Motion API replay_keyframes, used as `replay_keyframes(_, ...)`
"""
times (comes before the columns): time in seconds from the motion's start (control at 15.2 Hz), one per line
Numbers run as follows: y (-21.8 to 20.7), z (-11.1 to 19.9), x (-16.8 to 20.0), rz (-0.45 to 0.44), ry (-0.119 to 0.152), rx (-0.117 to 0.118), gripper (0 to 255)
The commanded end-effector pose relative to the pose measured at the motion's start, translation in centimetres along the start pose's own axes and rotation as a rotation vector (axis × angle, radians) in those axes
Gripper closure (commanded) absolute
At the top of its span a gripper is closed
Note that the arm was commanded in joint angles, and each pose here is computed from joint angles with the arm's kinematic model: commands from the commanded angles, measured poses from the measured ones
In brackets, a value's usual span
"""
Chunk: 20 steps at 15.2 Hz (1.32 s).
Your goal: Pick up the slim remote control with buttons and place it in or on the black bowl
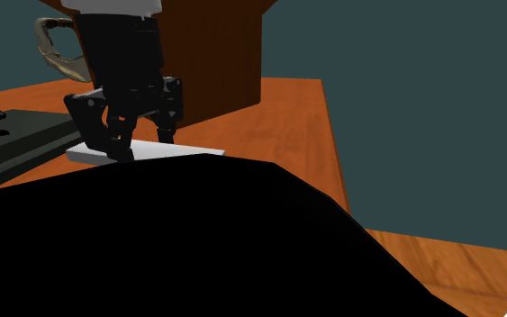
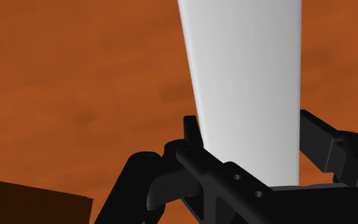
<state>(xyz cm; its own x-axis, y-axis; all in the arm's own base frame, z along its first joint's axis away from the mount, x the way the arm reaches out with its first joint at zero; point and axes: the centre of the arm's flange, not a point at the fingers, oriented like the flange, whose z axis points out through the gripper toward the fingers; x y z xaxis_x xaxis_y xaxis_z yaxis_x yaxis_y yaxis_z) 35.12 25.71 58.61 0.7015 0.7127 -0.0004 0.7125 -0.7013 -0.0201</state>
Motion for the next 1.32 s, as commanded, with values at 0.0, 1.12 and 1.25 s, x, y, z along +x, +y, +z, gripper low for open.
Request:
replay_keyframes(0.0, 0.0, 0.1, 0.0, 0.001, -0.001, 0.0, 255)
replay_keyframes(1.12, -0.1, -8.9, 0.0, 0.001, -0.001, 0.0, 255)
replay_keyframes(1.25, -0.2, -10.0, 0.0, 0.001, -0.001, 0.0, 255)
